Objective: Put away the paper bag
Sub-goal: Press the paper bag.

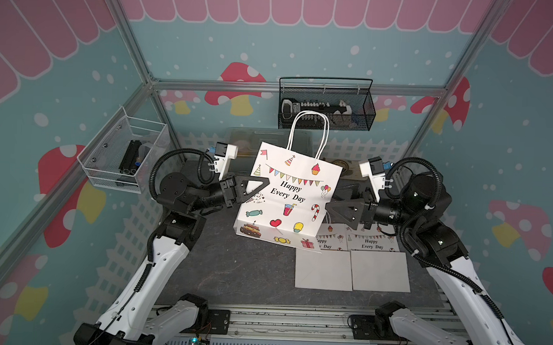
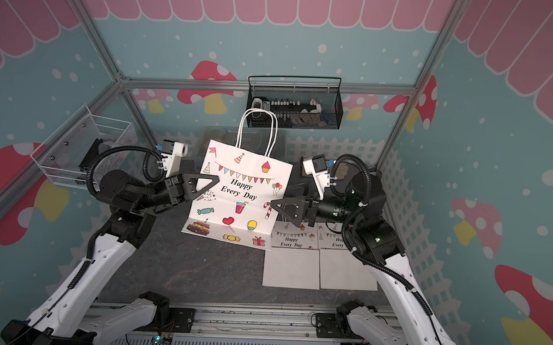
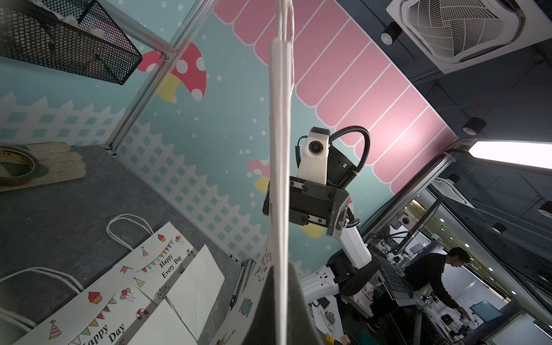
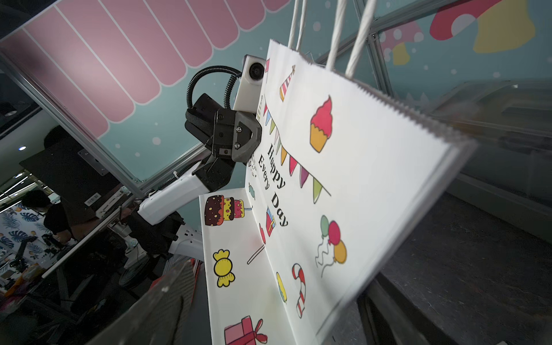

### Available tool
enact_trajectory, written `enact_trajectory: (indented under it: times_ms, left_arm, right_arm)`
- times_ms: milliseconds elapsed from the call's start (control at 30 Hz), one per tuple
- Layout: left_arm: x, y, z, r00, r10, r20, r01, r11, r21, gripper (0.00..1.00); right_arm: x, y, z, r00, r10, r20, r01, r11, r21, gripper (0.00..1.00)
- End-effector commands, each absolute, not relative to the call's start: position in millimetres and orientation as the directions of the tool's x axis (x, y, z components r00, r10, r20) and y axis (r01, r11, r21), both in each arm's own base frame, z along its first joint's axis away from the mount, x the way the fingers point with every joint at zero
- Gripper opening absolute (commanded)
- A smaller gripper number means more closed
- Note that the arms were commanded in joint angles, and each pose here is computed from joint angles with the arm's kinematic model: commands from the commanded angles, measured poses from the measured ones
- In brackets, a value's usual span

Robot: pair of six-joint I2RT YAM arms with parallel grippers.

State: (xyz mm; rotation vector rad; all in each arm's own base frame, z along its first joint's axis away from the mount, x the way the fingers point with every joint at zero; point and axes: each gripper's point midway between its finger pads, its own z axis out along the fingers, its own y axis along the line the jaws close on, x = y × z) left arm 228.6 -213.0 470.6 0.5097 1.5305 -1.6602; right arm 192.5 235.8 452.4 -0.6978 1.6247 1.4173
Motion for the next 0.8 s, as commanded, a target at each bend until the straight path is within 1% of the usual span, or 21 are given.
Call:
enact_trajectory:
  times_ms: [0, 100, 167, 333, 400, 533, 667, 767]
  left_arm:
    - [226.8, -205.0, 496.8, -0.548, -0.363, -0.753, 0.794, 0.056, -0.605, 0.00]
    - [228.1, -200.2, 512.0, -0.529, -0.420, -0.737, 0.799, 0.046, -0.600, 0.00]
    - [230.8, -197.3, 517.7, -0.531, -0.456, -0.714, 0.791, 0.036, -0.611, 0.00]
    - [246.8, -191.6, 518.7, -0.574, -0.530, -0.624, 0.732, 0.008, -0.681, 0.00]
    - [247.9, -189.7, 522.3, -0.579, -0.549, -0.603, 0.730, -0.019, -0.683, 0.00]
    - [247.5, -191.0, 523.2, -0.584, -0.537, -0.608, 0.726, -0.012, -0.687, 0.00]
    - [246.9, -194.6, 510.0, -0.596, -0.493, -0.634, 0.710, 0.045, -0.703, 0.00]
    - [243.6, -197.2, 499.5, -0.613, -0.456, -0.646, 0.701, 0.064, -0.710, 0.00]
  right_arm:
    - [204.3, 240.8, 456.7, -0.517, 0.200, -0.832, -0.827, 0.134, 0.546, 0.83]
    - [208.9, 245.2, 458.3, -0.547, 0.242, -0.801, -0.814, 0.072, 0.577, 0.74]
    - [208.2, 247.2, 462.1, -0.541, 0.250, -0.803, -0.820, 0.053, 0.570, 0.68]
    - [200.7, 258.2, 468.3, -0.525, 0.207, -0.826, -0.843, 0.005, 0.537, 0.53]
    - [202.7, 262.4, 468.7, -0.525, 0.197, -0.828, -0.845, -0.004, 0.534, 0.44]
    - [205.0, 265.8, 473.2, -0.513, 0.191, -0.837, -0.854, -0.014, 0.521, 0.27]
    - [206.7, 268.1, 477.8, -0.503, 0.182, -0.845, -0.861, -0.021, 0.508, 0.14]
    - [207.1, 269.1, 477.9, -0.502, 0.169, -0.848, -0.862, -0.019, 0.507, 0.05]
